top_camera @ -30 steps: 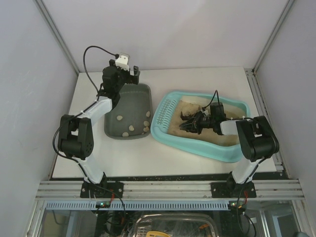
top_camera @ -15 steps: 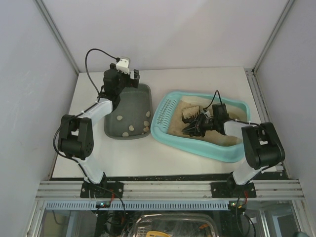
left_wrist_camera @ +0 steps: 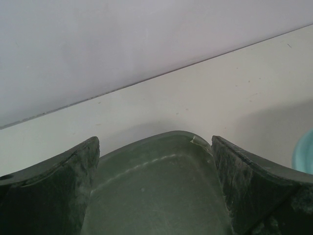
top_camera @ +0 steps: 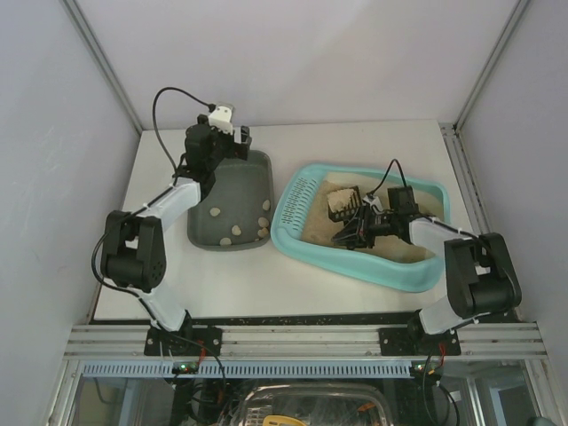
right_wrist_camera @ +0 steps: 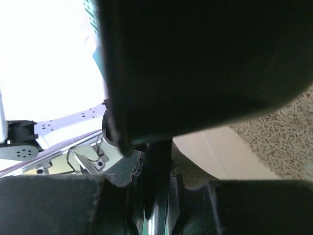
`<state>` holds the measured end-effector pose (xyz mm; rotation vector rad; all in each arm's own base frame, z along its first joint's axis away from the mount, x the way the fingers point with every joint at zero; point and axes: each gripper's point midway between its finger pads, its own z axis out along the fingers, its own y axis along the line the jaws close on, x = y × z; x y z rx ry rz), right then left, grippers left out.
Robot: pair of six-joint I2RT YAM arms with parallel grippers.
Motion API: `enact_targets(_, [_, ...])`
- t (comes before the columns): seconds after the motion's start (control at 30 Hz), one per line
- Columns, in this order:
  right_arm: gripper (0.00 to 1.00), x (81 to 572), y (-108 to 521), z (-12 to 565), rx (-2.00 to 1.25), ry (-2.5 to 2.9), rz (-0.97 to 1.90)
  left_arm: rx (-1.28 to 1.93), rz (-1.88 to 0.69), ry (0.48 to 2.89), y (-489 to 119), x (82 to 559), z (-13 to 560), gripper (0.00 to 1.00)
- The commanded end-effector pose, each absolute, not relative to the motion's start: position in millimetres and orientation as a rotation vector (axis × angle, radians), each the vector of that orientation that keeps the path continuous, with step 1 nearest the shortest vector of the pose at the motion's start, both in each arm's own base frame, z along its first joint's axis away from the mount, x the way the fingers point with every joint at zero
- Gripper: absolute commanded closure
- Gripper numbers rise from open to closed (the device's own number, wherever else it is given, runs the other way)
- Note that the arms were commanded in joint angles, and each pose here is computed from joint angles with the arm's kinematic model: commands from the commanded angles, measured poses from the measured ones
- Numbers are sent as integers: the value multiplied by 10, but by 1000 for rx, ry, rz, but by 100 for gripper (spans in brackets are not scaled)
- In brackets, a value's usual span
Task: Clean the litter box
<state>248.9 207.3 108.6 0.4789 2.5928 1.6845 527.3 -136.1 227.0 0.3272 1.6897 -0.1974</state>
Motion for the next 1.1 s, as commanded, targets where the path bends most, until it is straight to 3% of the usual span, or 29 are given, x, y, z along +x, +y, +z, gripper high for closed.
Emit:
enact_targets(0.0, [100,2410,1992,1238,285,2550,1657,353,-184,1626,-1351,5111,2600,0])
enact_targets(0.6, [100,2303,1810,1177,57,2467,1407,377,-132,1649,-1195,4707,2720,0])
enact_targets(0.9, [100,2261,1986,1452,-179,2226,1517,424,-102,1653,-1146,4529,2667,0])
enact_targets(1.07, [100,2345,1985,1686,-258,2086,1504,178,-29,1690,-856,4556,2746,0])
